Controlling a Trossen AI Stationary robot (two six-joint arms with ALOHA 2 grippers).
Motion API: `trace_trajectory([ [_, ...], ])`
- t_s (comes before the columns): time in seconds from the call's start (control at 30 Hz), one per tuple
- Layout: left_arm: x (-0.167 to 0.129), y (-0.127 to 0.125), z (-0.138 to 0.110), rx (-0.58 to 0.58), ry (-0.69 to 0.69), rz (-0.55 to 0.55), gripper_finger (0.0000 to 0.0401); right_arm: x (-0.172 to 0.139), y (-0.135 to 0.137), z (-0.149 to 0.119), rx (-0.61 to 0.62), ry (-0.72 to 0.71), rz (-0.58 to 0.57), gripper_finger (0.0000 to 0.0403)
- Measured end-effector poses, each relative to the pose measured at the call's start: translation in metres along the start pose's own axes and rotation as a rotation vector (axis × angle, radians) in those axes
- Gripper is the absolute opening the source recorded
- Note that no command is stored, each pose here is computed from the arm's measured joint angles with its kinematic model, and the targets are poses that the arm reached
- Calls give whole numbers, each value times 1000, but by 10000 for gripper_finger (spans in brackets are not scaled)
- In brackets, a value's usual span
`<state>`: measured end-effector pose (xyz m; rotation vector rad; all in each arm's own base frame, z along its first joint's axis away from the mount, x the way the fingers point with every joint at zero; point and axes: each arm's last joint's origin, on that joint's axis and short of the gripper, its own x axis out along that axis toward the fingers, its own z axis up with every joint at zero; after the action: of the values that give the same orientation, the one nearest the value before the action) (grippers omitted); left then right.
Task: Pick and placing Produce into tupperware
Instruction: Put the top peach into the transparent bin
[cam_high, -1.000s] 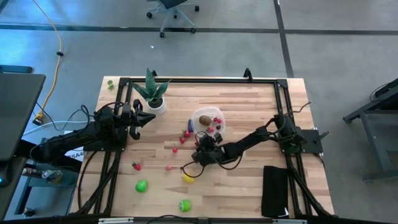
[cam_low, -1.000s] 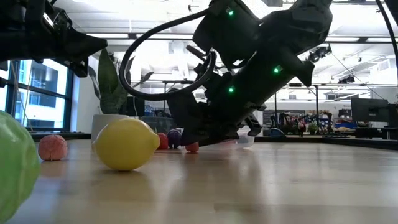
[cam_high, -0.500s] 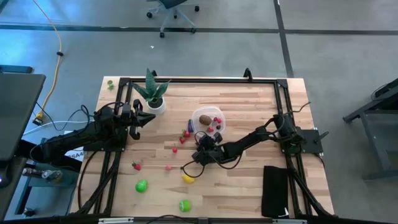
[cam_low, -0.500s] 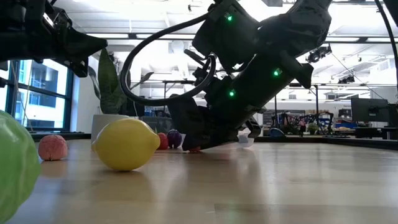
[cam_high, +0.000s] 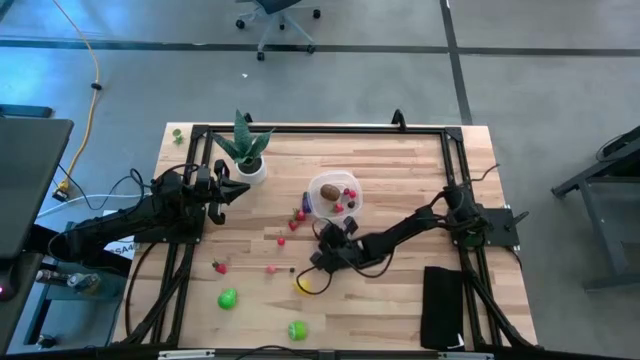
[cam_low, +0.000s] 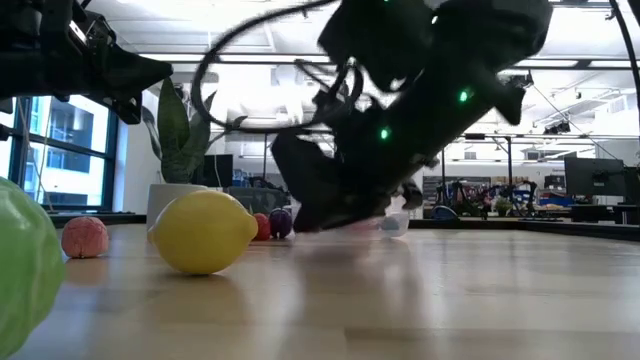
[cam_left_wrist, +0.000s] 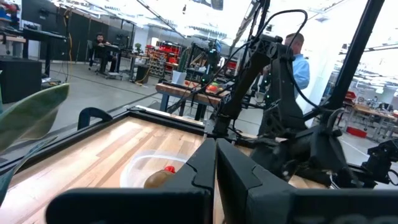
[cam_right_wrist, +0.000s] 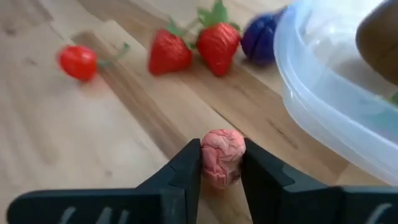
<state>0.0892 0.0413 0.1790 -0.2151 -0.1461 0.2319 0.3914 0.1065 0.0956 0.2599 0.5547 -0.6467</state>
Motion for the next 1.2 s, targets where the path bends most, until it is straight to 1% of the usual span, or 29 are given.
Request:
trace_trajectory([
  [0.2, 0, 0, 0, 0, 0, 0, 3, -28, 6, 19, -66, -52, 25, 85],
  [0.37, 0, 0, 0, 0, 0, 0, 3, -54, -1, 46, -129, -65, 17, 85],
  [0.53, 0, 0, 0, 0, 0, 0, 3, -75, -28, 80, -175, -36, -35, 85],
  [0.67, 0, 0, 0, 0, 0, 0, 3, -83, -62, 104, -183, 66, -70, 85],
  [0.73, 0, 0, 0, 0, 0, 0, 3, -82, -80, 114, -185, 128, -85, 85],
  [0.8, 0, 0, 0, 0, 0, 0, 3, -77, -97, 123, -183, 199, -76, 85],
  [0.93, 0, 0, 0, 0, 0, 1, 3, -58, -126, 133, -175, 341, -4, 85],
  [1.03, 0, 0, 0, 0, 0, 0, 3, -41, -139, 132, -188, 436, 61, 85],
  [1.2, 0, 0, 0, 0, 0, 0, 3, -17, -146, 122, -212, 520, 103, 85],
])
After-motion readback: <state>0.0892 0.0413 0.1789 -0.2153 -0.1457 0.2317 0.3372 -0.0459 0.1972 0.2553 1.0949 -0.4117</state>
